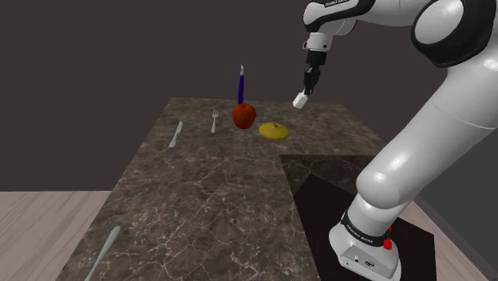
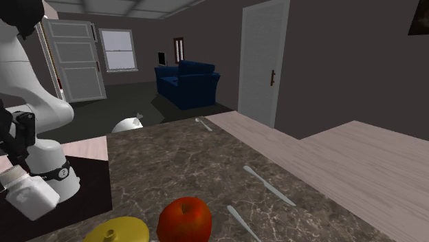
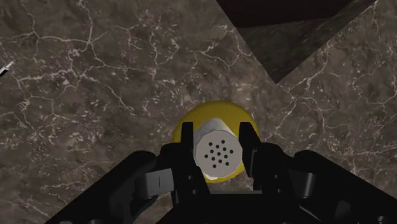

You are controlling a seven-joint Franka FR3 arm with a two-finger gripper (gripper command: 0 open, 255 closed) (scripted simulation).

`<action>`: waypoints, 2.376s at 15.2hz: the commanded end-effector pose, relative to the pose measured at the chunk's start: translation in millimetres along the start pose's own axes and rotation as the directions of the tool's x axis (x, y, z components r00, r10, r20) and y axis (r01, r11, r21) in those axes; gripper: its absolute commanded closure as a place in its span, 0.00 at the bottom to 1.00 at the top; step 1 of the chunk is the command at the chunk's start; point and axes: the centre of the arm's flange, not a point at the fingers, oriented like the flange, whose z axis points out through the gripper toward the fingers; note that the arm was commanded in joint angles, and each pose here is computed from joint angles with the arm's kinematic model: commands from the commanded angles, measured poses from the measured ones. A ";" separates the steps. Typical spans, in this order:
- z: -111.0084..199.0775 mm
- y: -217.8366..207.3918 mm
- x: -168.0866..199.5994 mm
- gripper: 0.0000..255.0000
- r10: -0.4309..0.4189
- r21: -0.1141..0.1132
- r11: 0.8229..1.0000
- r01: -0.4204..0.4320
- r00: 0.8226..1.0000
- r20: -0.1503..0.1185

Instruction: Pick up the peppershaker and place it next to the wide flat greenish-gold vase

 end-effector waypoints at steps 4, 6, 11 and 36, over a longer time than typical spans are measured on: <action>-5.7 60.5 -27.2 1.00 -0.002 0.000 1.000 0.002 1.000 0.000; -8.2 84.5 -37.7 1.00 -0.002 0.000 1.000 0.002 1.000 0.000; 11.4 99.4 -41.6 1.00 -0.002 0.000 1.000 0.002 1.000 0.000; 143.9 116.7 -32.2 1.00 -0.002 0.000 1.000 0.002 1.000 0.000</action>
